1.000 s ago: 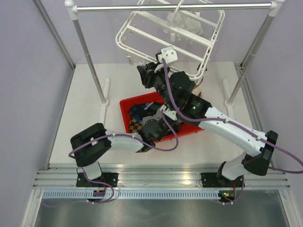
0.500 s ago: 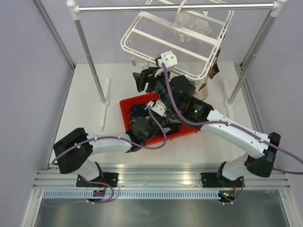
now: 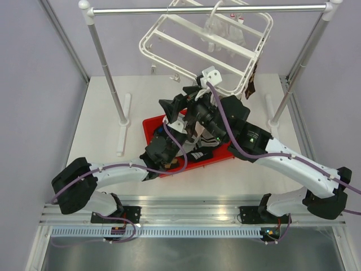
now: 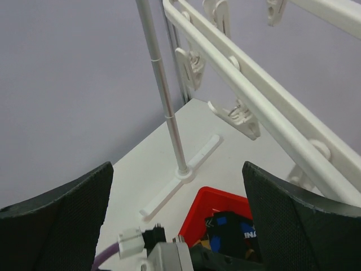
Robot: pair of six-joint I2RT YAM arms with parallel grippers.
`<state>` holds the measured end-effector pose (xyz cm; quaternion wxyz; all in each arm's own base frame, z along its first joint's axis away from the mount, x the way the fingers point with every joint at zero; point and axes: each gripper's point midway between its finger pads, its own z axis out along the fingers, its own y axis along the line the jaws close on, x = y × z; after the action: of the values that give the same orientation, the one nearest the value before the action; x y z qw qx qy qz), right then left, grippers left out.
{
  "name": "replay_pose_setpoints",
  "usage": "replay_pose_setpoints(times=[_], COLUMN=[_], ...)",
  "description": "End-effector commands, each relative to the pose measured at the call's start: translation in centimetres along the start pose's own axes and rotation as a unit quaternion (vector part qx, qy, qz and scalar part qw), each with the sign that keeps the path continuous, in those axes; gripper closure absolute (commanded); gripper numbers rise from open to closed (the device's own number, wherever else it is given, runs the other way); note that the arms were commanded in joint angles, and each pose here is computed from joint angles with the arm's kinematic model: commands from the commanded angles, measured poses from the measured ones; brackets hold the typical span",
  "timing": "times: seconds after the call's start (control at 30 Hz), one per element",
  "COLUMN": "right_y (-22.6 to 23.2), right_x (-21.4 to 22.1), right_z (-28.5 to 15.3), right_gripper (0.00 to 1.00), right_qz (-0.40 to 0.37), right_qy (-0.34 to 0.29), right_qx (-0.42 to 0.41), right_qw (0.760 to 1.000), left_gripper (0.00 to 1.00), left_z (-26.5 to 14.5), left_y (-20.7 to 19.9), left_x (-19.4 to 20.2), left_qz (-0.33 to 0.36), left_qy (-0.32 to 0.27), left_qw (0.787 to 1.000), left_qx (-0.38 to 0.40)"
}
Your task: Remove the socks clipped to the hanger
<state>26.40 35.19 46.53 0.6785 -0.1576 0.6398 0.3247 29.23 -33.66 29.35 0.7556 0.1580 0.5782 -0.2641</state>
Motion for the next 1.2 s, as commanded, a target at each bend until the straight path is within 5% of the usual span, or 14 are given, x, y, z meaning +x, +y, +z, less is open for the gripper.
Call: replay_pose_setpoints(times=[0.0, 0.47, 1.17], right_y=[0.7, -3.9, -0.2], right_x=[-0.4, 0.2, 1.0], right_z=[-2.4, -10.4, -14.7], right_gripper=[0.02, 0.09, 0.02], right_qz=[0.016, -0.004, -0.065], right_qy=[0.009, 0.003, 0.016], right_qx=[-0.037, -0.004, -0.166], right_qw=[0.999, 1.000, 0.984], left_gripper=[0.98, 0.98, 0.98], left_z=[-0.3, -0.8, -1.4], left_y=[0.5, 1.8, 3.2], left_x=[-0.9, -2.1, -5.9], left_qz=[-0.021, -0.070, -0.179], left_qy=[-0.004, 0.009, 0.014], left_qw=[1.000, 0.997, 0.981], left_qx=[-0.002, 0.013, 0.079])
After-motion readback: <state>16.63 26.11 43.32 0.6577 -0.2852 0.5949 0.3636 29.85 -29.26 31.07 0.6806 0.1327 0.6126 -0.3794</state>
